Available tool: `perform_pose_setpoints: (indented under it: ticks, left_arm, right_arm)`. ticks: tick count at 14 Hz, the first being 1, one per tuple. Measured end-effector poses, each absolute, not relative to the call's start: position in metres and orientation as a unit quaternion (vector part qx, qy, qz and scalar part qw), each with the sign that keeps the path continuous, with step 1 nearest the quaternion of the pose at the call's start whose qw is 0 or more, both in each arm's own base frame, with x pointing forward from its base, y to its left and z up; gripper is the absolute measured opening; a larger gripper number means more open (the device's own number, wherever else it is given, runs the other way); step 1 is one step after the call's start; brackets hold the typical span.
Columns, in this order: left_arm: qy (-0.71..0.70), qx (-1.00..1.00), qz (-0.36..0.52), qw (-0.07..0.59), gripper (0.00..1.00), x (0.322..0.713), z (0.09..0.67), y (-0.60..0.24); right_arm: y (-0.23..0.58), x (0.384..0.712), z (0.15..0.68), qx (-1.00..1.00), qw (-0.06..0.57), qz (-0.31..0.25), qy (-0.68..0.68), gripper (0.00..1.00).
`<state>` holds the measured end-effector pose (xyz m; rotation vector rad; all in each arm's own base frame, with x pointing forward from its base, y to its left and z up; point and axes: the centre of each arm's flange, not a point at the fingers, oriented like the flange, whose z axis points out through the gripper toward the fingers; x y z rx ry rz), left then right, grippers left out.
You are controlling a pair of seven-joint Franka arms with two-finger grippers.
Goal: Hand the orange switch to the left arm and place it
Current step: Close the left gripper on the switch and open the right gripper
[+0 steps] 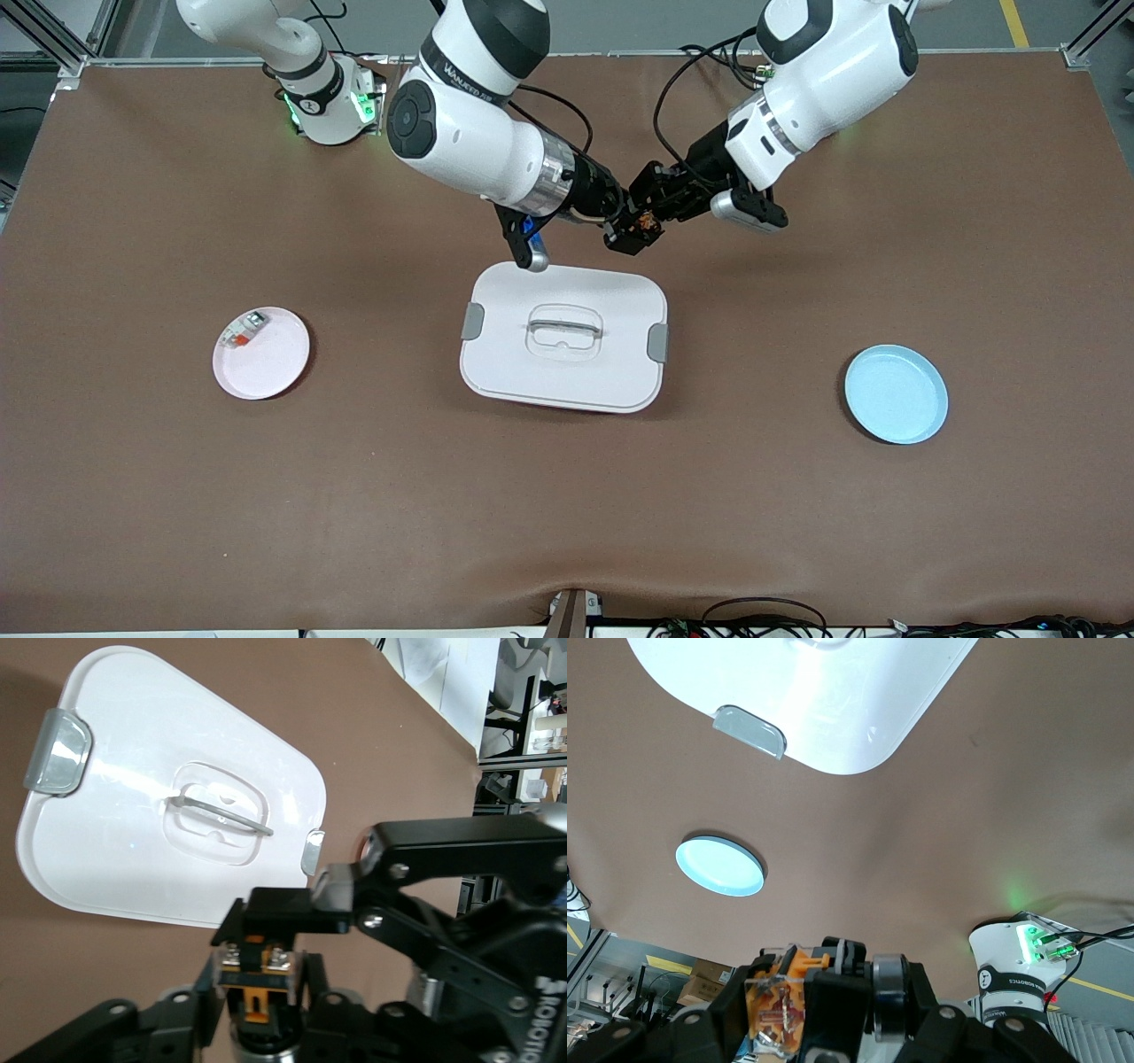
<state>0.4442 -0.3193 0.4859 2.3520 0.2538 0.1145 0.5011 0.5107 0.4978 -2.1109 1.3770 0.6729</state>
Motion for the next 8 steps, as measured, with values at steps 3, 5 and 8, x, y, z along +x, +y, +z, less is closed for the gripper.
perform_pose_setpoints:
  ticks: [3, 5, 8]
  left_arm:
    - [0.100, 0.919, 0.047, 0.378, 0.35, 0.4454, 0.4880, -0.3189]
    - [0.100, 0.919, 0.047, 0.379, 0.35, 0.4458, 0.4886, -0.3187]
    - [0.100, 0.918, 0.051, 0.381, 0.35, 0.4484, 0.4924, -0.3172]
  right_arm:
    - [0.5100, 0.5024, 0.4996, -0.779, 0.266, 0.250, 0.510, 0.72]
    - [0.5099, 0.5027, 0.5001, -0.779, 0.267, 0.250, 0.510, 0.72]
    - [0.5099, 0.5046, 0.5038, -0.777, 0.272, 0.247, 0.510, 0.72]
